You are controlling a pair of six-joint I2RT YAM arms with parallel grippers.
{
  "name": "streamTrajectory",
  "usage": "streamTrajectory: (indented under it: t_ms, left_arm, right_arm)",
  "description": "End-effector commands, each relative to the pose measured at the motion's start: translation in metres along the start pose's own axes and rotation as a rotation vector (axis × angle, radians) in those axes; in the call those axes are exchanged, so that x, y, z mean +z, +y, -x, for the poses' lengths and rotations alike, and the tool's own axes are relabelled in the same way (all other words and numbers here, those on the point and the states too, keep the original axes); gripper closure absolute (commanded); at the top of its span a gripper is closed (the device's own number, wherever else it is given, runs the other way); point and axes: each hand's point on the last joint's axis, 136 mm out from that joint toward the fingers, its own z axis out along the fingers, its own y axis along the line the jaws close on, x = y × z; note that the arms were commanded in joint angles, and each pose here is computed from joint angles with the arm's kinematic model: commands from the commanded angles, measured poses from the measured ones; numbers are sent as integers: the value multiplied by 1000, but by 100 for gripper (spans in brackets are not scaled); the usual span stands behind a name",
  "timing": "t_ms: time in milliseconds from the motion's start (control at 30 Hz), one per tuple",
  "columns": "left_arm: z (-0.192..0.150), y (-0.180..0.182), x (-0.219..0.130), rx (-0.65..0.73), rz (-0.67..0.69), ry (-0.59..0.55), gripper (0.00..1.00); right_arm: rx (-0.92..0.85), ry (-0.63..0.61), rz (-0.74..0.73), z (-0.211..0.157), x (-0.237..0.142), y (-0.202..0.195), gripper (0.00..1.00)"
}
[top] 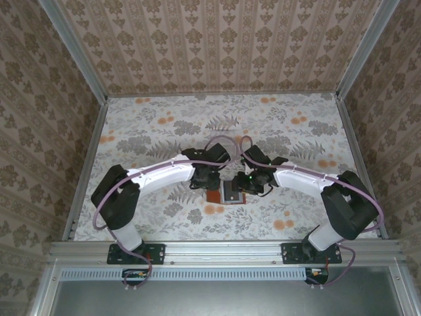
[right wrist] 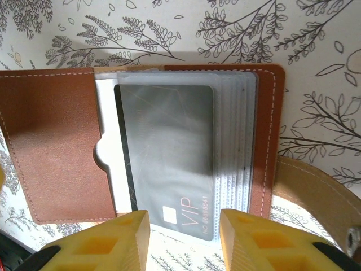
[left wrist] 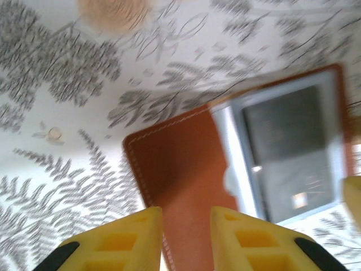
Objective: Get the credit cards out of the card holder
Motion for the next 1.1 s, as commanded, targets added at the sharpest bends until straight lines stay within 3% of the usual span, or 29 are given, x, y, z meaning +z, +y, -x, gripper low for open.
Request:
streamTrajectory:
  t_ms: [0, 233, 500, 1067]
  left_arm:
    - [7, -20, -3, -60, -156, -16, 72]
    - [12, -38, -2, -114, -265, -19, 74]
    - [1, -36, 22, -177, -305, 5, 74]
    - [-19, -20, 56, -245, -395, -8, 63]
  right_arm:
    - [-14, -17, -29, 5, -9, -2, 60]
    - [-15, -13, -39, 9, -3, -7, 61]
    - [-20, 15, -25, 14, 9, -6, 61]
    - [12, 55, -49, 5, 27, -23, 63]
